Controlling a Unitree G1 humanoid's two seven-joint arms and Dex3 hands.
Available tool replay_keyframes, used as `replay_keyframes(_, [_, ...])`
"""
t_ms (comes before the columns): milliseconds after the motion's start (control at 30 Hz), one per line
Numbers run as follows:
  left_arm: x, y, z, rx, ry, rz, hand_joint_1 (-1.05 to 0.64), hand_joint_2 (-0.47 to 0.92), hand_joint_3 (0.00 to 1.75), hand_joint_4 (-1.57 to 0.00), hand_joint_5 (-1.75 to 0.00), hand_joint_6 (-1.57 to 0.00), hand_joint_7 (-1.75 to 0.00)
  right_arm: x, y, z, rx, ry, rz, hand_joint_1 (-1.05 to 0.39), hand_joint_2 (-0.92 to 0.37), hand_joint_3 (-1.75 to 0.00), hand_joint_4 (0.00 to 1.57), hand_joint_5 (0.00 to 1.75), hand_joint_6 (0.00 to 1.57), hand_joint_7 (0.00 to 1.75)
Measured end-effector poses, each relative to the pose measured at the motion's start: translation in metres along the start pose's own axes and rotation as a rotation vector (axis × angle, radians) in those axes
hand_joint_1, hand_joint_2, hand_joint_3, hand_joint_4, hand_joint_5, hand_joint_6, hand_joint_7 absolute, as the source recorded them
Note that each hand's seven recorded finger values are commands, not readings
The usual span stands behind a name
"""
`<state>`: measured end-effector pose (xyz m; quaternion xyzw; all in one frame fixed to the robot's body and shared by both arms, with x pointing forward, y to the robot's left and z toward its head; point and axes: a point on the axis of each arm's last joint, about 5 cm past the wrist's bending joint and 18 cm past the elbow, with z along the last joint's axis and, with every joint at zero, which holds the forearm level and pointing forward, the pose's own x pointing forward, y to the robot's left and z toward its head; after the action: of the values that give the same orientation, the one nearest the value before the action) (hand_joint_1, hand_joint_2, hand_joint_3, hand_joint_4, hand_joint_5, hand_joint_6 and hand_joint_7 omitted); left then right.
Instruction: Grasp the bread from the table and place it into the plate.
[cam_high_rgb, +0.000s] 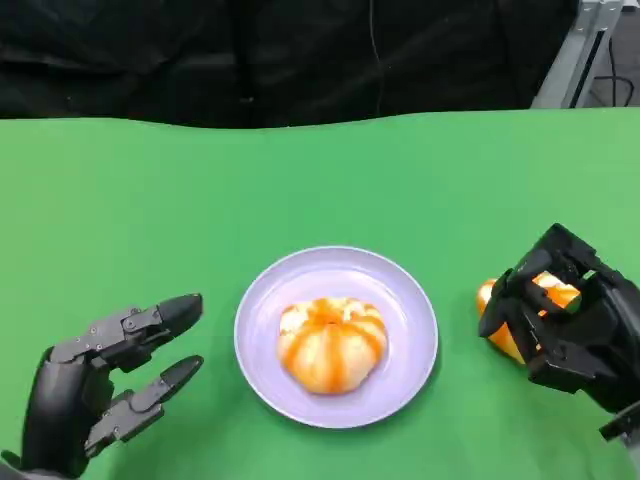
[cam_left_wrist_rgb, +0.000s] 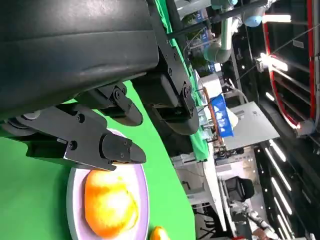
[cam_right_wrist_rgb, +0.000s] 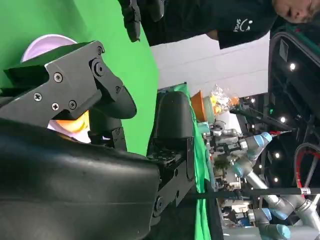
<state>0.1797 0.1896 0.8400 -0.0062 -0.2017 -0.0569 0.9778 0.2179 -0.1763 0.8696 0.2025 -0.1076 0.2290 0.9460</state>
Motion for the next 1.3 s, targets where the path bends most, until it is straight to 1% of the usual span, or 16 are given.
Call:
replay_keyframes(300, [-0.0009, -0.0004, -0.0015, 0.010, 0.008, 0.004, 0.04, 0.92, 0.23, -0.79, -0.01, -0.95, -0.03, 0.0001, 0.0000, 0.0001, 0.000, 0.000, 0.000, 0.07, -0.61, -1.21, 0.49, 1.75, 0.34, 1.65])
replay_keyframes(433, [-0.0004, -0.0004, -0.0011, 0.037, 0.000, 0.001, 0.03, 0.92, 0.28, -0.85, -0.03, -0.99, -0.03, 0.0001, 0.0001, 0.0002, -0.001, -0.001, 0.000, 0.08, -0.61, -1.21, 0.48, 1.75, 0.34, 1.65])
replay_keyframes(467, [0.0001, -0.0002, -0.0009, 0.047, -0.005, 0.003, 0.01, 0.92, 0.31, -0.90, -0.05, -1.02, -0.04, 0.0001, 0.0001, 0.0002, -0.001, -0.001, 0.000, 0.08, -0.61, -1.21, 0.48, 1.75, 0.34, 1.65])
replay_keyframes(533, [0.0009, 0.0006, -0.0007, 0.067, -0.010, 0.004, 0.00, 0.92, 0.32, -0.93, -0.06, -1.04, -0.04, 0.0001, 0.0001, 0.0002, -0.001, -0.001, 0.001, 0.08, -0.61, -1.22, 0.48, 1.75, 0.34, 1.66])
replay_keyframes(567, [0.0010, 0.0009, -0.0009, 0.070, -0.009, 0.007, -0.03, 0.92, 0.36, -1.02, -0.10, -1.12, -0.08, 0.0002, 0.0001, 0.0003, -0.001, -0.001, 0.001, 0.08, -0.61, -1.22, 0.48, 1.75, 0.34, 1.66])
replay_keyframes(633, [0.0009, 0.0014, -0.0010, 0.074, -0.006, 0.015, -0.04, 0.92, 0.39, -1.07, -0.13, -1.17, -0.10, 0.0002, 0.0002, 0.0004, -0.001, -0.002, 0.001, 0.08, -0.61, -1.22, 0.49, 1.75, 0.34, 1.66])
replay_keyframes(667, [0.0010, 0.0016, -0.0010, 0.077, -0.006, 0.016, -0.05, 0.92, 0.42, -1.09, -0.30, -1.20, -0.19, 0.0003, 0.0002, 0.0004, -0.001, -0.002, 0.001, 0.07, -0.61, -1.21, 0.48, 1.75, 0.34, 1.66])
replay_keyframes(733, [0.0010, 0.0018, -0.0010, 0.072, -0.006, 0.019, -0.05, 0.92, 0.45, -0.94, -0.71, -1.12, -0.45, 0.0003, 0.0002, 0.0005, -0.001, -0.002, 0.001, 0.07, -0.61, -1.21, 0.48, 1.75, 0.34, 1.66])
replay_keyframes(767, [0.0010, 0.0018, -0.0011, 0.066, -0.006, 0.023, -0.05, 0.92, 0.45, -0.91, -0.81, -1.10, -0.52, 0.0003, 0.0002, 0.0005, -0.001, -0.002, 0.001, 0.07, -0.61, -1.21, 0.48, 1.75, 0.34, 1.66])
replay_keyframes(800, [0.0010, 0.0017, -0.0011, 0.063, -0.006, 0.025, -0.04, 0.92, 0.44, -0.88, -0.95, -1.07, -0.62, 0.0003, 0.0002, 0.0004, -0.001, -0.002, 0.001, 0.07, -0.61, -1.21, 0.48, 1.75, 0.34, 1.66])
replay_keyframes(833, [0.0011, 0.0015, -0.0012, 0.059, -0.006, 0.023, -0.03, 0.92, 0.44, -0.86, -1.02, -1.06, -0.67, 0.0003, 0.0002, 0.0004, -0.001, -0.002, 0.001, 0.07, -0.61, -1.21, 0.49, 1.75, 0.34, 1.66])
replay_keyframes(1000, [0.0011, 0.0018, -0.0015, 0.038, -0.006, 0.024, -0.04, 0.92, 0.41, -0.84, -1.16, -1.04, -0.78, 0.0003, 0.0002, 0.0003, -0.001, -0.002, 0.001, 0.08, -0.61, -1.22, 0.49, 1.75, 0.34, 1.66])
replay_keyframes(1133, [0.0032, 0.0013, -0.0009, 0.010, -0.004, 0.011, -0.05, 0.92, 0.41, -0.83, -1.19, -1.03, -0.80, 0.0011, 0.0002, 0.0007, -0.001, -0.003, 0.003, 0.08, -0.61, -1.22, 0.49, 1.75, 0.34, 1.66])
replay_keyframes(1167, [0.0036, 0.0012, -0.0006, 0.008, -0.007, 0.010, -0.06, 0.92, 0.42, -0.82, -1.26, -1.00, -0.87, 0.0014, 0.0002, 0.0008, -0.002, -0.004, 0.003, 0.09, -0.62, -1.23, 0.48, 1.75, 0.34, 1.67])
replay_keyframes(1233, [0.0049, 0.0010, 0.0001, -0.006, -0.005, -0.001, -0.07, 0.92, 0.43, -0.81, -1.33, -0.97, -0.95, 0.0019, 0.0002, 0.0010, -0.002, -0.005, 0.004, 0.10, -0.62, -1.23, 0.48, 1.75, 0.34, 1.67])
replay_keyframes(1300, [0.0065, 0.0013, 0.0022, -0.026, -0.010, -0.007, -0.09, 0.92, 0.45, -0.76, -1.45, -0.88, -1.13, 0.0022, 0.0002, 0.0012, -0.003, -0.006, 0.005, 0.10, -0.61, -1.24, 0.49, 1.75, 0.34, 1.67])
